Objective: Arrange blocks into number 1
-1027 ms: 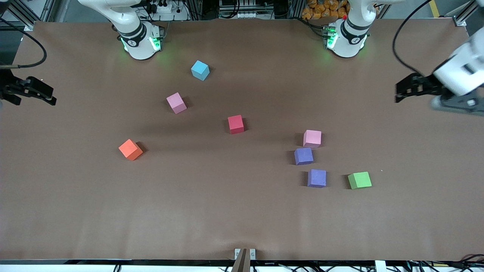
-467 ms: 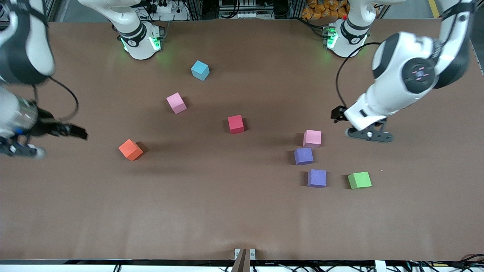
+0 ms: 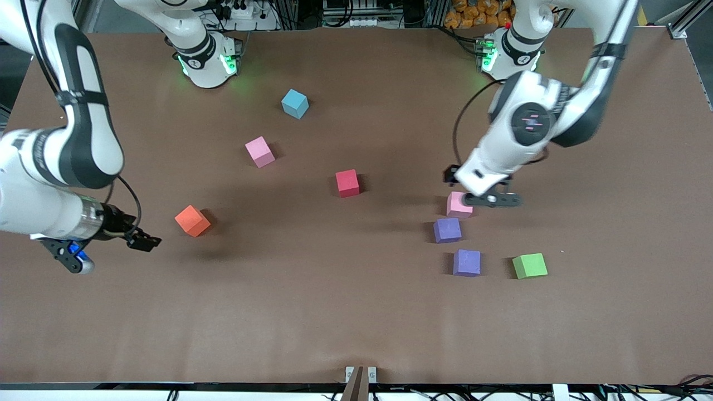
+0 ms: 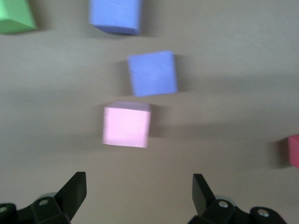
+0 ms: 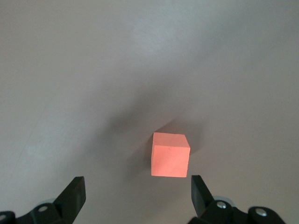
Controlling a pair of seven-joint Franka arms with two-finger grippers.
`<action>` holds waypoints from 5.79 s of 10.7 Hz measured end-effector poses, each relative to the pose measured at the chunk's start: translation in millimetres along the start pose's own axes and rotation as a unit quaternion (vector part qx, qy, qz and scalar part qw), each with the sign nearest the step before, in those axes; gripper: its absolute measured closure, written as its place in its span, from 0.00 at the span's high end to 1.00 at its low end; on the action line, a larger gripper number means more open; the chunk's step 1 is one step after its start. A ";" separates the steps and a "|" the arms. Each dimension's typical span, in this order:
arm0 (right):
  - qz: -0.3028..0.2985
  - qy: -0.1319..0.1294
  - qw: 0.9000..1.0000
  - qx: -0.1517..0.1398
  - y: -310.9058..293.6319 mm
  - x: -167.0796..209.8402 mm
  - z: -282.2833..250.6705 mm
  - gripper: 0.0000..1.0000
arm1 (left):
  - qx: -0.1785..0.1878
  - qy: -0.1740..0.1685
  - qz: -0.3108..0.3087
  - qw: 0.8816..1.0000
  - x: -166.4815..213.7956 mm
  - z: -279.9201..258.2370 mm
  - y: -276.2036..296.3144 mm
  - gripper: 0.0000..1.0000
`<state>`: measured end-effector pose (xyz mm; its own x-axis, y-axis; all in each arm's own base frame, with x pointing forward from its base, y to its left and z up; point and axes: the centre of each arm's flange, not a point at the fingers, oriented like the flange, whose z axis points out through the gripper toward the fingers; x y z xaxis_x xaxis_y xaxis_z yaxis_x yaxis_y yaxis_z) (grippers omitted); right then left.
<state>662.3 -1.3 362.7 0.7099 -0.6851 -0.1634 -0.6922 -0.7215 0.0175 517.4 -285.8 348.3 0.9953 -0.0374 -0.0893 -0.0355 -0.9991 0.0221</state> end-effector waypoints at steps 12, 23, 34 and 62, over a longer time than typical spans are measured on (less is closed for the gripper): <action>0.017 -0.074 0.995 -0.064 36.6 -1.7 124.6 1.00 | -0.004 0.016 -0.134 0.991 -41.1 122.2 254.7 1.00; -0.025 -0.076 0.995 -0.058 29.8 -7.0 159.7 1.00 | 0.001 0.021 -0.120 0.993 -57.2 158.3 281.6 0.63; -0.106 -0.062 0.991 -0.044 24.4 -10.5 172.2 0.62 | 0.042 -0.060 -0.021 0.997 -246.1 149.0 286.3 0.56; -0.355 0.008 0.935 0.005 -127.6 -456.3 180.0 0.62 | 0.027 -0.016 0.010 0.999 16.6 35.0 -61.6 1.00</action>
<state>403.4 421.5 257.5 0.9928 -0.0352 -0.1147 -0.0467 -0.9940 -0.0988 533.0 -225.6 310.7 0.9909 -0.0567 -0.1220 -0.0608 -0.9977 -0.0298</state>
